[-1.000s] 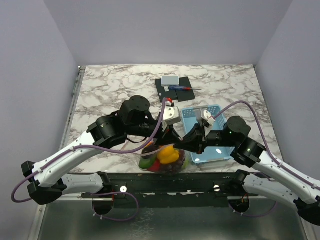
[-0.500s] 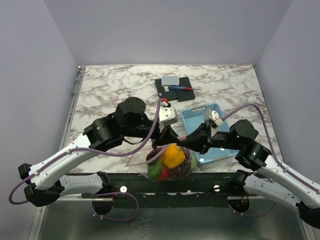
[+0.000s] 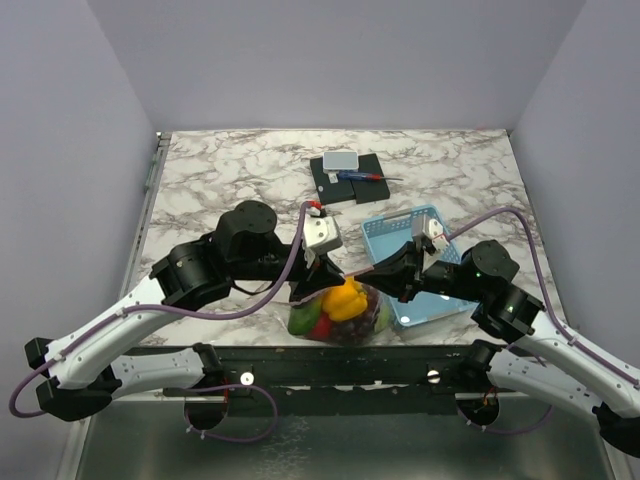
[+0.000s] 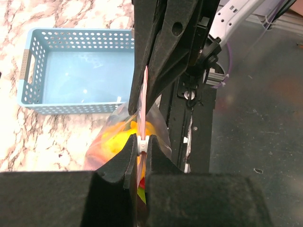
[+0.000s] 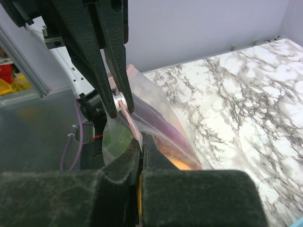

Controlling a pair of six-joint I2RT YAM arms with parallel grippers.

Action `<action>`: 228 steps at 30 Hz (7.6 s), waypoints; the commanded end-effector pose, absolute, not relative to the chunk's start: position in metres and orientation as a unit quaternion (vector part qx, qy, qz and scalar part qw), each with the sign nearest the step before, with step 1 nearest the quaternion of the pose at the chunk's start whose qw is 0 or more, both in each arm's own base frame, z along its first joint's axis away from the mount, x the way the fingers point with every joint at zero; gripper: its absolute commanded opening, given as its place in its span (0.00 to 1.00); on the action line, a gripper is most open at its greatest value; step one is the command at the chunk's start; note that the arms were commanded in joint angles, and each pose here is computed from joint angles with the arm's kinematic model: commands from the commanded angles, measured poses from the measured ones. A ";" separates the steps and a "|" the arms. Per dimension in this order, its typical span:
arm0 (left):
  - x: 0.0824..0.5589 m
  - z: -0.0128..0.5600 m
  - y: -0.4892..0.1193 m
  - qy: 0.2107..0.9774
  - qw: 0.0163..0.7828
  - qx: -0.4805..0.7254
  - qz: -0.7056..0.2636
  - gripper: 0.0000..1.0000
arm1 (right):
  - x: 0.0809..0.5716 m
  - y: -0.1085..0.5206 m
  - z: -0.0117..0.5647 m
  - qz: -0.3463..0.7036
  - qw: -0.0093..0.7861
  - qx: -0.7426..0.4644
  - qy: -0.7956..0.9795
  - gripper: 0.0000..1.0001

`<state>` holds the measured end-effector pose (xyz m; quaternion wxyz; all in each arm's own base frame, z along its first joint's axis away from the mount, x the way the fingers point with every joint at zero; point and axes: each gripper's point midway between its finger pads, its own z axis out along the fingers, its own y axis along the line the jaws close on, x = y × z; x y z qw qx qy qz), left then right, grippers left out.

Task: Place the food in the zip-top bag and seal the zipper
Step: Zip the zipper food storage bag at the center of the board, then place the zipper food storage bag at the center of the board.

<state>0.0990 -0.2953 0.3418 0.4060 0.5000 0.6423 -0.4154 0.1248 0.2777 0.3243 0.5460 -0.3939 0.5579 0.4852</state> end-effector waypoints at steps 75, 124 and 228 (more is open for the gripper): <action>0.090 0.344 -0.209 0.727 0.445 0.353 -0.385 0.00 | 0.233 0.203 0.289 0.266 0.650 -0.121 0.702 0.16; 0.075 0.311 -0.212 0.728 0.411 0.371 -0.404 0.00 | 0.177 0.254 0.310 0.234 0.518 -0.556 0.606 0.84; 0.209 0.346 -0.261 0.748 0.538 0.353 -0.165 0.00 | 0.183 0.201 0.392 0.234 0.653 -0.355 0.627 0.86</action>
